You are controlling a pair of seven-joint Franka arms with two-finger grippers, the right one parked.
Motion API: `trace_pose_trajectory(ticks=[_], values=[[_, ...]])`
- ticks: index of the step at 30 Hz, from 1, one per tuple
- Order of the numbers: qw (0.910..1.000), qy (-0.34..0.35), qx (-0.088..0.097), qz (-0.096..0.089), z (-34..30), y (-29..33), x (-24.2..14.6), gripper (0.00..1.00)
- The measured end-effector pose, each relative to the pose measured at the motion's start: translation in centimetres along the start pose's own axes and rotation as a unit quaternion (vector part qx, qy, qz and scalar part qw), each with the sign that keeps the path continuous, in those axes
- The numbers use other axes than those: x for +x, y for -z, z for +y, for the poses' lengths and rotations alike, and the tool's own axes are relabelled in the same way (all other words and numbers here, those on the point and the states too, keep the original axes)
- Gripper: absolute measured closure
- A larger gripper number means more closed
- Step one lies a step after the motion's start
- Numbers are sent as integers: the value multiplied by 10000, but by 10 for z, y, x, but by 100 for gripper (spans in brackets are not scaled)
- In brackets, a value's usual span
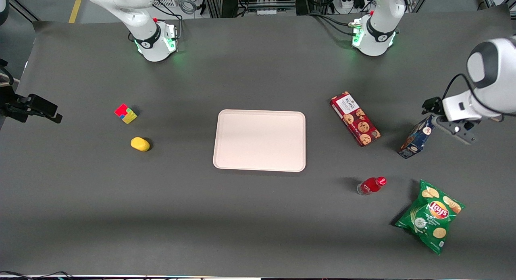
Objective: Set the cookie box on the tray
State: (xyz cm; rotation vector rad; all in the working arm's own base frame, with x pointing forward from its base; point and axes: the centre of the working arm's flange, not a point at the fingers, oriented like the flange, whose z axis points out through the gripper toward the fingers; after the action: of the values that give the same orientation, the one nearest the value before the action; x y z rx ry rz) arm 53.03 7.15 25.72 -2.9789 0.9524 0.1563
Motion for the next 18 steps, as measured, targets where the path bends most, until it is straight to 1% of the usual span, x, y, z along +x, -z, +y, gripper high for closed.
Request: trace_pose_trajectory(ticks=[3, 4, 11, 12, 13, 14, 18], values=[[10000, 6, 38, 39, 2, -11, -3, 18], [10000, 10, 35, 35, 2, -14, -4, 20], [10000, 31, 22, 24, 2, -14, -6, 56], [10000, 33, 22, 26, 1, -13, -6, 66], [10000, 37, 18, 25, 1, -12, -6, 70], [10000, 39, 13, 22, 1, -10, -6, 73], [9999, 58, -67, -53, -3, 6, -3, 76]])
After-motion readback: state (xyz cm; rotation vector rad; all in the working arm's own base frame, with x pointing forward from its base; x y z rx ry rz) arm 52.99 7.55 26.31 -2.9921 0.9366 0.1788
